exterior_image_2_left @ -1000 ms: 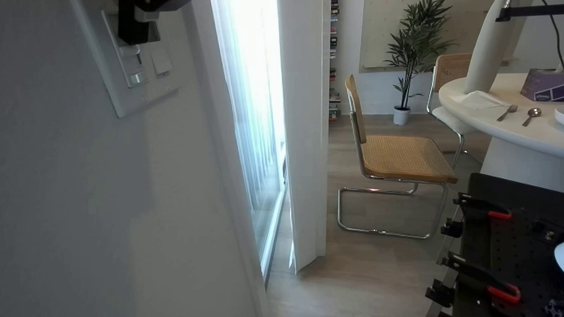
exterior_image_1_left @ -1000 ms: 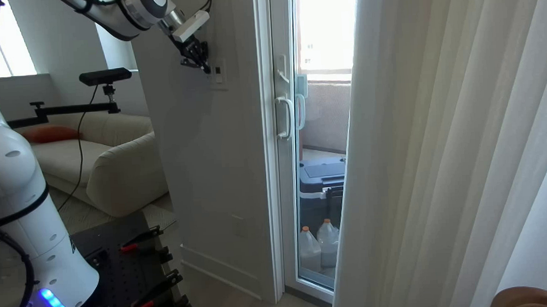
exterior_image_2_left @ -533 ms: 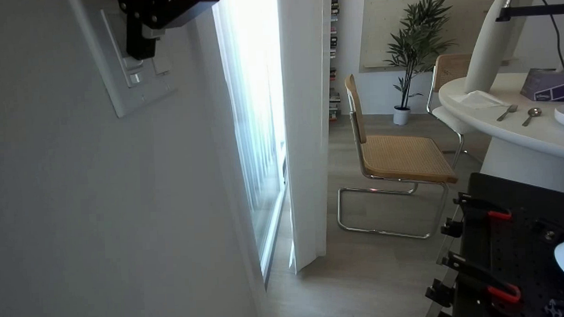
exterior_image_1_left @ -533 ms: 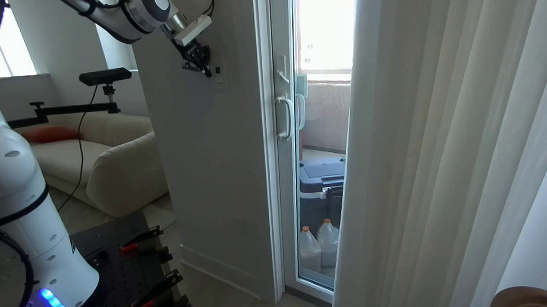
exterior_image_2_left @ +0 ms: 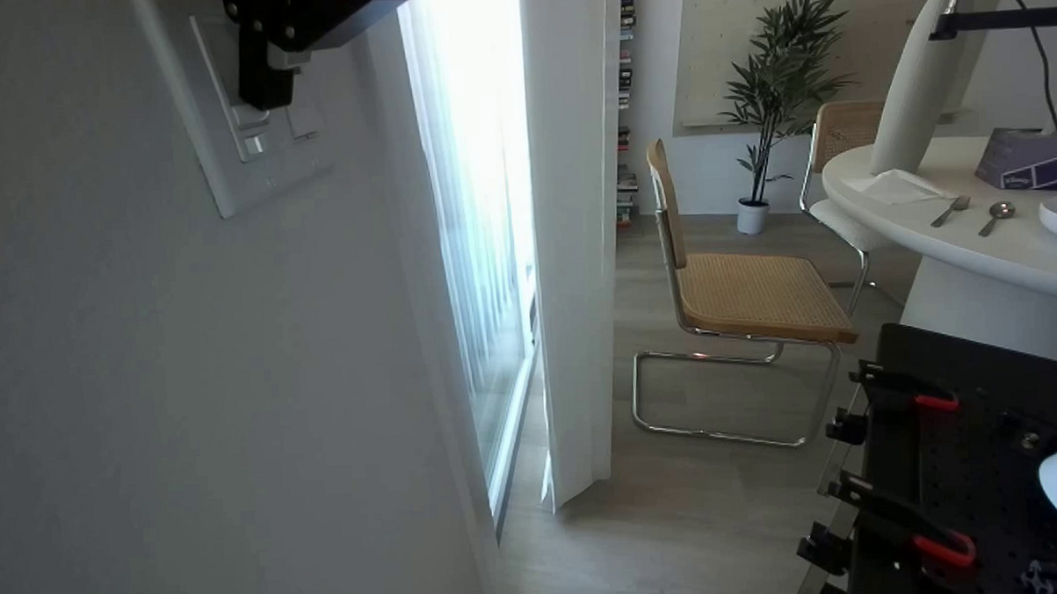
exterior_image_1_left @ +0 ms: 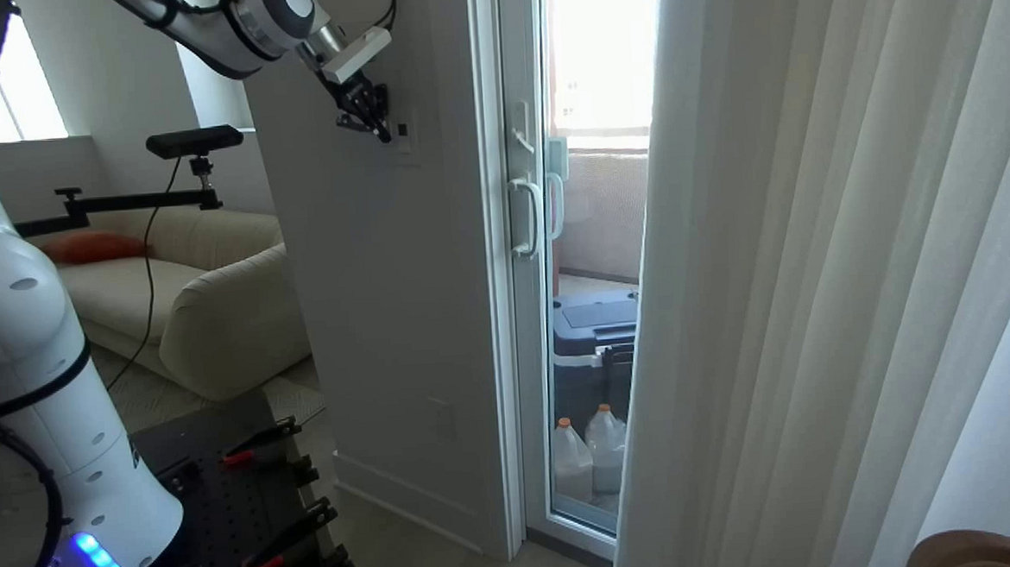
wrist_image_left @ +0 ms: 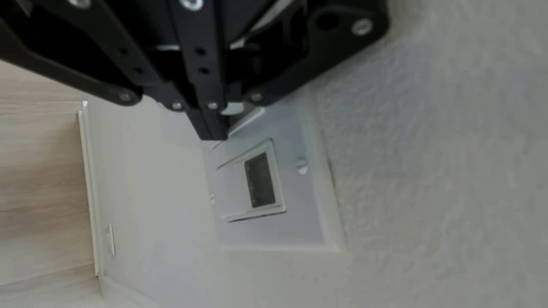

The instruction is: Turn the switch off

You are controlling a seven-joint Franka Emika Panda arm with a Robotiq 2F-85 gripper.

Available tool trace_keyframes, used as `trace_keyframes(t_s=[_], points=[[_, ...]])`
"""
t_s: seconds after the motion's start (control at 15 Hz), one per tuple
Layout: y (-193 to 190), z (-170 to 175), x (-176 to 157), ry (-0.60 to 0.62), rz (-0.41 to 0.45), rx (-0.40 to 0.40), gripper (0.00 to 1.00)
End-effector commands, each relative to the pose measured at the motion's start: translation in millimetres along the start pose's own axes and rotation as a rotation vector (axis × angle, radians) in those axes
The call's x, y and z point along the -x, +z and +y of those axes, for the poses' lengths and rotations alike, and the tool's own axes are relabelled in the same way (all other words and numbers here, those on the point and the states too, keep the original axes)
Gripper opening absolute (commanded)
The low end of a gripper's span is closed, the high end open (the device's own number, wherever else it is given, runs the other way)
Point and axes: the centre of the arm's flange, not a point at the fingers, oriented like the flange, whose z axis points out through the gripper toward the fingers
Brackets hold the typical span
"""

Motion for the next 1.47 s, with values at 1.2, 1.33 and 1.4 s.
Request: trace_keyframes(t_s=[1.2, 1.33, 1.4], points=[[-141.2, 47.9, 188.0, 0.028, -0.257, -0.474, 0.99], [-155.4, 33.7, 199.0, 0.052, -0.263, -0.493, 1.00], [-165.3, 21.0, 203.1, 0.060, -0.263, -0.507, 1.00]])
